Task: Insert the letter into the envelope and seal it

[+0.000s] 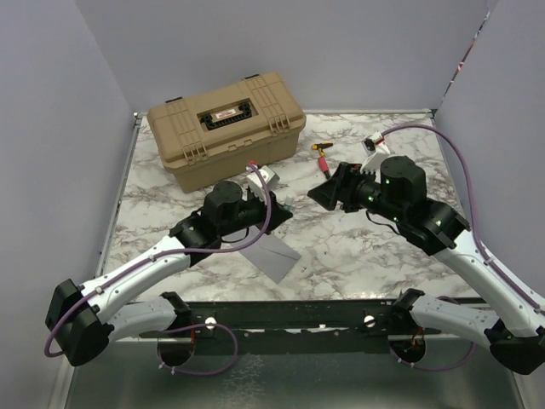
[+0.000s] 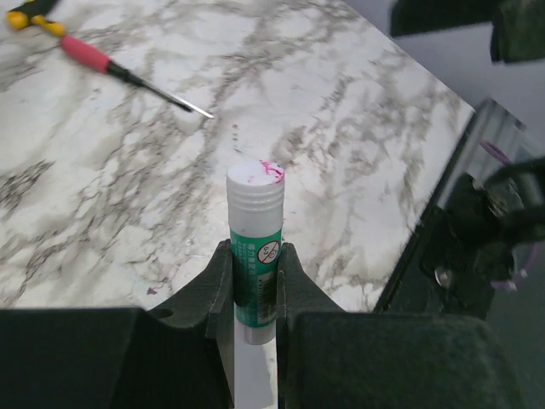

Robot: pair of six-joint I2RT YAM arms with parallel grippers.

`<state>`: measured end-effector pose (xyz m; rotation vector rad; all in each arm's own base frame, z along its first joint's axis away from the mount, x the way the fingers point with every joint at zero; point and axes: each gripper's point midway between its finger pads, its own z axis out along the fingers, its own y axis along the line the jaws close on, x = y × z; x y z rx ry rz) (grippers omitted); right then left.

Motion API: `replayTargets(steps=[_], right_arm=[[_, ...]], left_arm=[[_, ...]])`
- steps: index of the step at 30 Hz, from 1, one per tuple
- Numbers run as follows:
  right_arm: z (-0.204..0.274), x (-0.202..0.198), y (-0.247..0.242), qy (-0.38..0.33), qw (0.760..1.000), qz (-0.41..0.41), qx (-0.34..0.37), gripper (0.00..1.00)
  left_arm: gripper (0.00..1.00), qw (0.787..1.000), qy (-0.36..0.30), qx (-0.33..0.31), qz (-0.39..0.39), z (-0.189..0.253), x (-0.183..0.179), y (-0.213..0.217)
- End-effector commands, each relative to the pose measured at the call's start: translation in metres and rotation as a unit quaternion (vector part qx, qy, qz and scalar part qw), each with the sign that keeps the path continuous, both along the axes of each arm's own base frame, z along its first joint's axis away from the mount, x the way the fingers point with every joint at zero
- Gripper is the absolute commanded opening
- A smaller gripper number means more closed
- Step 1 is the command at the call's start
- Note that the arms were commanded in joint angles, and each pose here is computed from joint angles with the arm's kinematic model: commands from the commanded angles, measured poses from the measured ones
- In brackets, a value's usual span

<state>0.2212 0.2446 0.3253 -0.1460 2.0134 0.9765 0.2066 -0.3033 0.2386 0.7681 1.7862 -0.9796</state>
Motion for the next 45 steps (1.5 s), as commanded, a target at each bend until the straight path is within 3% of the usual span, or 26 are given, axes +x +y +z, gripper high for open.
replayTargets(steps=[1,6,12,19,25,32,40,43,45], right_arm=[[-0.045,0.021,-0.028,0.039,0.992,-0.104,-0.060,0.72],[-0.078,0.029,-0.045,0.073,0.979,-0.168,-0.091,0.68],[-0.097,0.025,-0.047,0.092,0.976,-0.173,-0.098,0.67],[-0.099,0.017,-0.052,0.097,0.976,-0.175,-0.086,0.67],[-0.101,0.014,-0.052,0.100,0.976,-0.174,-0.079,0.67],[-0.104,0.010,-0.050,0.109,0.977,-0.167,-0.075,0.67],[-0.104,0.006,-0.053,0.116,0.976,-0.166,-0.079,0.67],[-0.102,0.005,-0.054,0.113,0.976,-0.164,-0.086,0.69],[-0.099,0.005,-0.057,0.106,0.976,-0.162,-0.096,0.78]], left_arm=[[0.00,0.979,0.044,-0.023,0.199,-0.015,0.050,0.025],[0.00,0.949,0.094,0.039,0.298,-0.062,0.083,0.032],[0.02,0.910,0.130,0.127,0.372,-0.120,0.115,0.030],[0.03,0.880,0.142,0.200,0.407,-0.174,0.137,0.024],[0.16,0.863,0.156,0.242,0.416,-0.208,0.134,0.032],[0.35,0.857,0.153,0.255,0.421,-0.212,0.131,0.038],[0.50,0.868,0.147,0.237,0.411,-0.192,0.133,0.033],[0.72,0.883,0.133,0.213,0.398,-0.163,0.135,0.027],[0.82,0.890,0.119,0.191,0.397,-0.135,0.136,0.027]])
